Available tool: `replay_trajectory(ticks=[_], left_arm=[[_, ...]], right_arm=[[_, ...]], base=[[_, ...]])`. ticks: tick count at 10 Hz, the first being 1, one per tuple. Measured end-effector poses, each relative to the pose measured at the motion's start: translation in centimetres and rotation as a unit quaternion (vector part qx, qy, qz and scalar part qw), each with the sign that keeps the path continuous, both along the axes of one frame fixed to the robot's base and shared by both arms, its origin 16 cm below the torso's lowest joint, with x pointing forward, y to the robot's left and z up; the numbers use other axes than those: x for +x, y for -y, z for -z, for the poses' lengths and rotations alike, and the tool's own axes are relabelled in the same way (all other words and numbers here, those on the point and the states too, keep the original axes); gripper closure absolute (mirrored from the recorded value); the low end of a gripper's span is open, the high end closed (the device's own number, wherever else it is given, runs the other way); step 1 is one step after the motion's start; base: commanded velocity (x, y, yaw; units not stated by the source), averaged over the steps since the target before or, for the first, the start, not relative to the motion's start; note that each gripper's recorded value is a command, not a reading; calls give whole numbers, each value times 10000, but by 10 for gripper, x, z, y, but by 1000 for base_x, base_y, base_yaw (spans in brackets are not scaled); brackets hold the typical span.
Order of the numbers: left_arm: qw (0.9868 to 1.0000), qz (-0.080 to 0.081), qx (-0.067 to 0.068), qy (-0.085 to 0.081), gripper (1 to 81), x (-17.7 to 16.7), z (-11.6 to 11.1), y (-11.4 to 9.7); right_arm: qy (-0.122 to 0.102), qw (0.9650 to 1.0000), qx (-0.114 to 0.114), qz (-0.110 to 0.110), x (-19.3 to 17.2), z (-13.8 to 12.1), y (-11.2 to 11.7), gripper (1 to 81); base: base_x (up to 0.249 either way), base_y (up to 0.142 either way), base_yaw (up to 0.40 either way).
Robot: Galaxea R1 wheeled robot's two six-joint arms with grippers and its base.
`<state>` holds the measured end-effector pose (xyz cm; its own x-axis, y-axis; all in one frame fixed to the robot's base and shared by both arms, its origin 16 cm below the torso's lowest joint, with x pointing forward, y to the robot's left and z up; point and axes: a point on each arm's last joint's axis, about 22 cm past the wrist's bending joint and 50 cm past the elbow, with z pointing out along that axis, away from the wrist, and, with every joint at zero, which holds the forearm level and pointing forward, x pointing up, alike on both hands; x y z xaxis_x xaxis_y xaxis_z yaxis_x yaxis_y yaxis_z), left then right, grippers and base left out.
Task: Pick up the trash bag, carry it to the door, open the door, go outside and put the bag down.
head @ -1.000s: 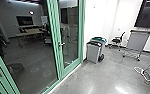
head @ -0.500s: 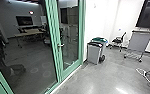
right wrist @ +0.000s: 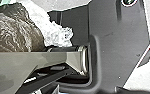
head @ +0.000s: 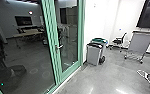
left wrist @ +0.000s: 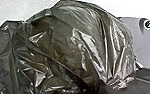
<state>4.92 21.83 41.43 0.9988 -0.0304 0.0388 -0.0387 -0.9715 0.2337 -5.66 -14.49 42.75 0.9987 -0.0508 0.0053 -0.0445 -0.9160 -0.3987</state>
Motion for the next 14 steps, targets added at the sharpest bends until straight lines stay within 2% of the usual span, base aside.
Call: replay_trajectory(ticks=[14], left_arm=[[10000,-2,4,5,811,1,0,-1]], right_arm=[[-7,10000,1,0,0,0,0,10]], base=[[155,-58,0]])
